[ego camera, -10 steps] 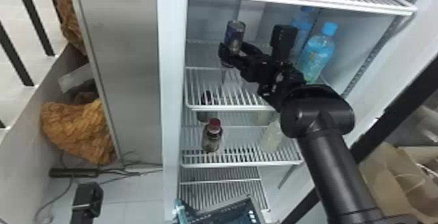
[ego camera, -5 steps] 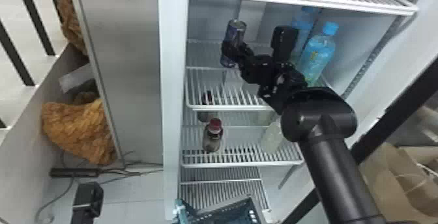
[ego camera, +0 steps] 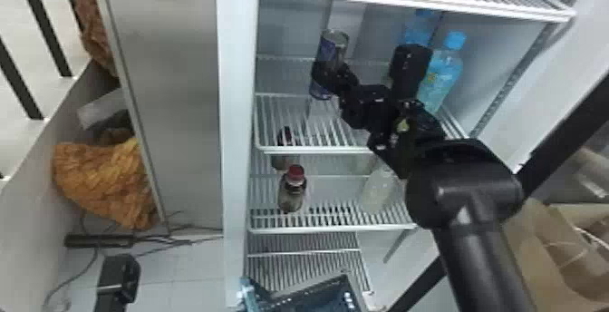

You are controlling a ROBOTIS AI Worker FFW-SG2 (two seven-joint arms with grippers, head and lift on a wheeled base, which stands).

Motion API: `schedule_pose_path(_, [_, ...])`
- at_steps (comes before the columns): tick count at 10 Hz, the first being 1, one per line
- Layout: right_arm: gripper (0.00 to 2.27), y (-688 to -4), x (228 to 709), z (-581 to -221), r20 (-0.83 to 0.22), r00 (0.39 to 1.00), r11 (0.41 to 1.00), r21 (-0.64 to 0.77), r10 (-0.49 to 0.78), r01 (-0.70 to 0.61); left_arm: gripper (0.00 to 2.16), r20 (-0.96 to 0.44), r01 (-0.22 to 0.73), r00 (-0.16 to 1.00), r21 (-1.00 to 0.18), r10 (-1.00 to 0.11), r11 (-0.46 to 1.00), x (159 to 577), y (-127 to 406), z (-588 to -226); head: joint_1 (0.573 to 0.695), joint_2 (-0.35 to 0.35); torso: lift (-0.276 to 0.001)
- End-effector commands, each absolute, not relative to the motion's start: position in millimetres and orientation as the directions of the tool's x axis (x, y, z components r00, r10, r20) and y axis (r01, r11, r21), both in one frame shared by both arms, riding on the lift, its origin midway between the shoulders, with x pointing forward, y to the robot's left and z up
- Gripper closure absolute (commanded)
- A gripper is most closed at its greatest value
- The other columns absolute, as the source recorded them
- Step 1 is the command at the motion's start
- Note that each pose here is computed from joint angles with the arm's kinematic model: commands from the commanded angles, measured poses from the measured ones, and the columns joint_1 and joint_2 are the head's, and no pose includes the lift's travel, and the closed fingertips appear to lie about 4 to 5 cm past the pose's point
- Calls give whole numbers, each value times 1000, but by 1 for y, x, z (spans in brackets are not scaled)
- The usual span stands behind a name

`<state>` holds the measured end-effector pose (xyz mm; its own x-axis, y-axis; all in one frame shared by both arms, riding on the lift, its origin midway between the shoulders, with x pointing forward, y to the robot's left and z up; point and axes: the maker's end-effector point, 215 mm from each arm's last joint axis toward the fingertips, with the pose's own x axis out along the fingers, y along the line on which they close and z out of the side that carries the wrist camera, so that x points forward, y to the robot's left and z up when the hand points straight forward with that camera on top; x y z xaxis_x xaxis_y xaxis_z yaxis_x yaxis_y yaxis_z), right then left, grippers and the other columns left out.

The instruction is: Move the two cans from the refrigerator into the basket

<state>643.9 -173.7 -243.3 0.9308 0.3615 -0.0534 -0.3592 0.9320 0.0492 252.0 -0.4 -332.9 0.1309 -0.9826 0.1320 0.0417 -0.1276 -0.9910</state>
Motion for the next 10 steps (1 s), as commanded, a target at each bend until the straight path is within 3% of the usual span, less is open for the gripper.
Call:
schedule_pose_path(1, [1228,-175,622,-243,-62,929,930,55,365,-362,1196,132,41,130,-991,-983,-128,252,0,-333,695,-214,-35])
schedule_pose_path(10, [1228,-172,500,-228,-91,909,912,100,406,-397,1196,127,43,130,-992,-983,-122,253,0,-334,695,-247,-35])
